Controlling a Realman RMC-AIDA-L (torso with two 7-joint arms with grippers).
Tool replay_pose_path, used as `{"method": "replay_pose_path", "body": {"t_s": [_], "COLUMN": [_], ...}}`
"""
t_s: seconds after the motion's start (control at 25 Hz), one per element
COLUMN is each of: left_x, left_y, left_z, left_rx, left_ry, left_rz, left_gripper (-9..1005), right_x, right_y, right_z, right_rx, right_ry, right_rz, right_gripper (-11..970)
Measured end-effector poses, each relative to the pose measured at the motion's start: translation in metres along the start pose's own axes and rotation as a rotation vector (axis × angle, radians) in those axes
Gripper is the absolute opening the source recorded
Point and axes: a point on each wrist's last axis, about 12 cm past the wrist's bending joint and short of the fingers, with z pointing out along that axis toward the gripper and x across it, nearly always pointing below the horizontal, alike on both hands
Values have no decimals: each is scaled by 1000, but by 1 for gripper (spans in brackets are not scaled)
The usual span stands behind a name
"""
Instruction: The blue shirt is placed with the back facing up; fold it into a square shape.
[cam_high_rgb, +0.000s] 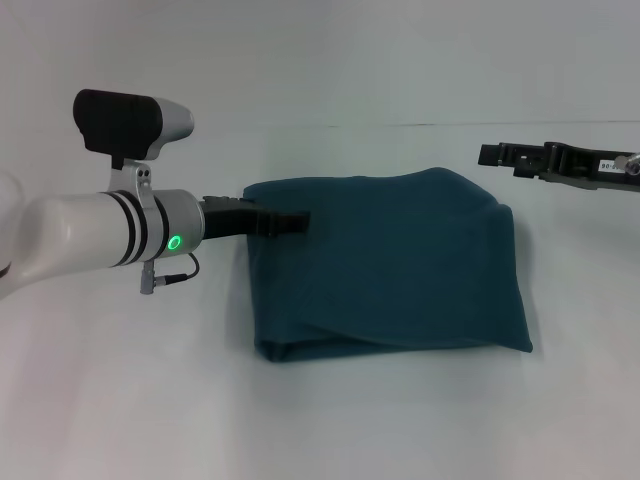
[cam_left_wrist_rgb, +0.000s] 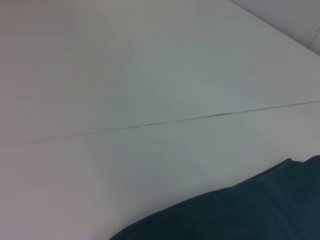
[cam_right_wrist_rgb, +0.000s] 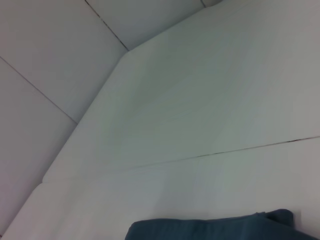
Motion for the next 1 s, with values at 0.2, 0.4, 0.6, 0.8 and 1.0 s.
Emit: {"method": "replay_pose_path", "body": {"t_s": [0.2,0.4,0.6,0.8,1.0], "left_x": [-1,0,1,0,0], "left_y": [-1,-2,-2,-3,-4], "left_z": [1,2,2,3,4], "left_rx": [-1,-7,-7,-9,-10], "left_ry": [0,3,4,7,9], "left_rz": [19,38,41,50,53], "left_gripper": [929,822,639,485,308], "right_x": [2,3,3,3,3], "right_y": [-1,-2,-2,-2,-3], "right_z": [0,0,0,1,1], "right_rx": [5,7,8,11,19], "right_ry": [-2,-3,-3,-5,-10], "right_rz": [1,5,6,5,6], "right_gripper": [855,854,854,854,854]}}
